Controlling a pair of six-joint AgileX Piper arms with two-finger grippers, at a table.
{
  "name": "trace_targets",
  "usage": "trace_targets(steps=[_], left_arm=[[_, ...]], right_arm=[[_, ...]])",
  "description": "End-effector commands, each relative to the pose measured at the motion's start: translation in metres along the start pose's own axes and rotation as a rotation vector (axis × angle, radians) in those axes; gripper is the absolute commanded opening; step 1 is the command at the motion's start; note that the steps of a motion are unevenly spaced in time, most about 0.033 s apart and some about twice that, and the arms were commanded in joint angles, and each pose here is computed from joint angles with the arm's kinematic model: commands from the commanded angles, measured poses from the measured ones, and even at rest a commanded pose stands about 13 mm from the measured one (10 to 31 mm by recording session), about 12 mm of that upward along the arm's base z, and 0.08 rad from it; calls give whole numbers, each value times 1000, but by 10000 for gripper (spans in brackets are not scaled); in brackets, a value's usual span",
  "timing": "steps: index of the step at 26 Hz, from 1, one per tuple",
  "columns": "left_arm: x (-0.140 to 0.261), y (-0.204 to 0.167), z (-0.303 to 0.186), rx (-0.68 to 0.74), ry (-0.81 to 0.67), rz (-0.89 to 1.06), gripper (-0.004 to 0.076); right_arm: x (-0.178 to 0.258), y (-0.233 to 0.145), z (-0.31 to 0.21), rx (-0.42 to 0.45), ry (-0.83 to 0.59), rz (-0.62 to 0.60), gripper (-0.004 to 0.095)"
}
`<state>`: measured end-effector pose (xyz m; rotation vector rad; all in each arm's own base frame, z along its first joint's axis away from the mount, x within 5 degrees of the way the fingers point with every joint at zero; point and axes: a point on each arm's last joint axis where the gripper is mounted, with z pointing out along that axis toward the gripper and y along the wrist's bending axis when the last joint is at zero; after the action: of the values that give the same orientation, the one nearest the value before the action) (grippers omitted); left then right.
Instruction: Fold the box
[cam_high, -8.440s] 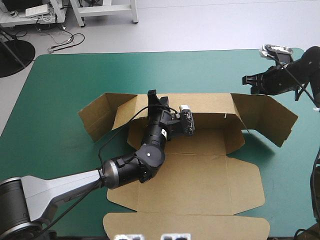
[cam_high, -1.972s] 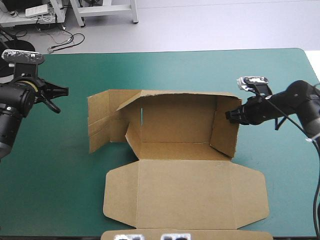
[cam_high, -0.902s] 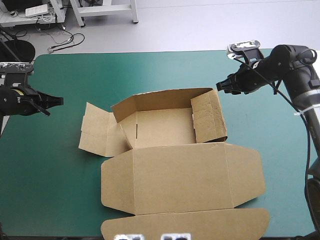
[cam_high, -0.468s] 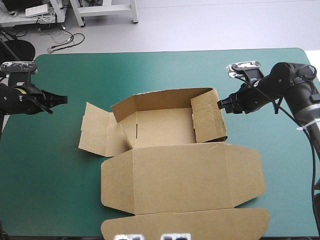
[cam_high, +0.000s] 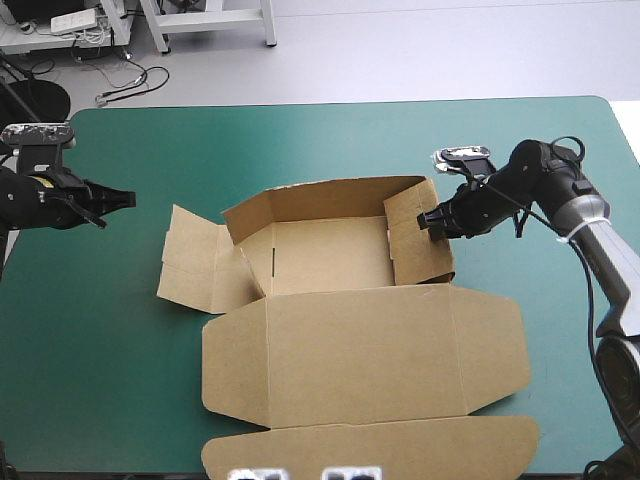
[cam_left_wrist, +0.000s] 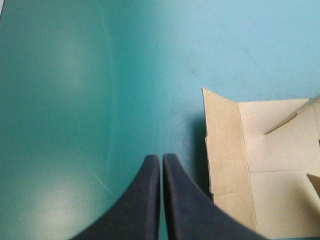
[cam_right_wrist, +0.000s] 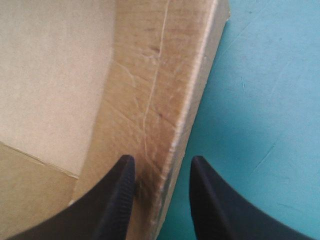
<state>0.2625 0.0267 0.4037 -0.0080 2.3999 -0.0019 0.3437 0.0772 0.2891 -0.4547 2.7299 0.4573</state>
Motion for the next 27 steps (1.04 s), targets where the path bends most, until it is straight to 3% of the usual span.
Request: trace_targets(steps=[1, 6, 10, 15, 21, 27], left_arm=[[-10, 0, -16, -2, -110, -5, 0], [-8, -2, -16, 19, -97, -17, 0], [-10, -2, -15, 21, -110, 21, 0], [-17, 8, -18, 16, -196, -44, 0], [-21, 46, -26, 0, -240, -194, 0], [-26, 74, -7, 191, -283, -361, 0]], right_arm=[[-7, 1, -3, -17, -50, -15, 330], [-10, -4, 23, -70, -5, 28, 247], [-13, -3, 29, -104, -20, 50, -17], [-17, 3, 20, -148, -72, 80, -14], [-17, 10, -13, -149, -157, 90, -14], [-2, -1, -119, -215, -363, 144, -14]])
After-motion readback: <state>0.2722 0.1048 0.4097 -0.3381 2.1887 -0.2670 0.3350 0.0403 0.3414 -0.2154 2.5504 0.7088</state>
